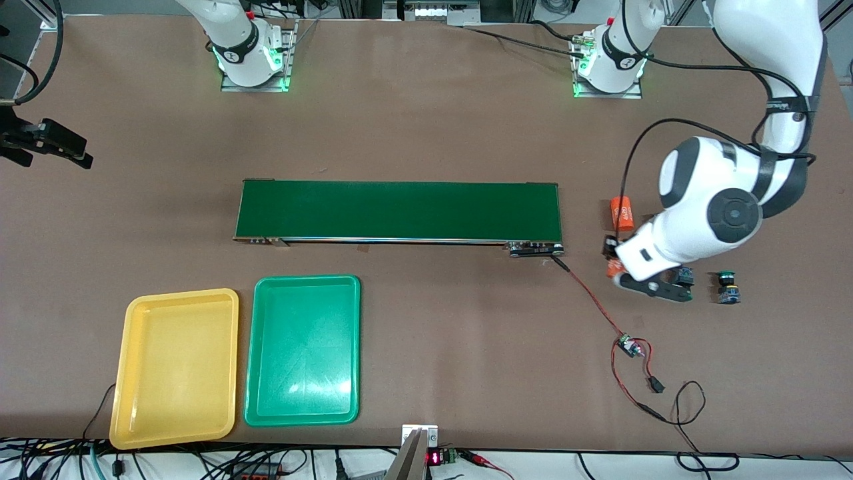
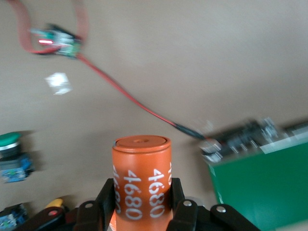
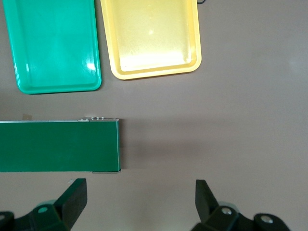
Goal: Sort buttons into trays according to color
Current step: 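Carry the battery onto the green belt and open the left gripper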
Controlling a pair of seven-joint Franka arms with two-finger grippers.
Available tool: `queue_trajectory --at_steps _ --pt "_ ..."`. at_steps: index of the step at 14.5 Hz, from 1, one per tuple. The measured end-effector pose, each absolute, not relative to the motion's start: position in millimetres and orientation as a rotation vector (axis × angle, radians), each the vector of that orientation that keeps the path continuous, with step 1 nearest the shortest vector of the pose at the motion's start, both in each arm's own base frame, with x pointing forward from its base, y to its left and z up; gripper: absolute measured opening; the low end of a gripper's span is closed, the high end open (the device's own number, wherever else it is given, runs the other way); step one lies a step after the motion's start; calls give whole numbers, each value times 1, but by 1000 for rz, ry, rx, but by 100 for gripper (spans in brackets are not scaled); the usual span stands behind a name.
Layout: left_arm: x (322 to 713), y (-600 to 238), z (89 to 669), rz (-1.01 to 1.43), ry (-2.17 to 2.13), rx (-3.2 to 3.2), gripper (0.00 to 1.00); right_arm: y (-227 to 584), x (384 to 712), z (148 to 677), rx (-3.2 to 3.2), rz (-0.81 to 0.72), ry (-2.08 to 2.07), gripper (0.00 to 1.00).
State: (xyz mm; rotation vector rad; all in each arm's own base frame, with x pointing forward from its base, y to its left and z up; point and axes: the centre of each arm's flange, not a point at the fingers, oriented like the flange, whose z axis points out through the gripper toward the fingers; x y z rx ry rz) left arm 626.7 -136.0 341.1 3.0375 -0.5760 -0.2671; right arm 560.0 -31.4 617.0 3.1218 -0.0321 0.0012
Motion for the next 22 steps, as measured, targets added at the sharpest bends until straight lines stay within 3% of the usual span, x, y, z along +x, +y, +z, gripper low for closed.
queue_trajectory --at_steps 3,8,13,18,19,22 --pt "604 -181 330 -389 -1036 2845 49 -32 563 616 3121 23 -33 100" --pt "580 -235 314 -385 -1695 2393 49 -30 564 616 3121 34 -27 100" --pt "553 -275 297 -381 -2060 2100 49 -30 565 616 3120 41 -26 100" --pt "526 -293 251 -269 -2157 2049 50 -29 567 617 3119 63 -22 100" --pt "524 -293 249 -270 -2160 2045 56 -28 567 617 3119 65 -20 100" --pt "526 -292 252 -261 -2160 2052 85 -23 568 618 3120 71 -5 100"
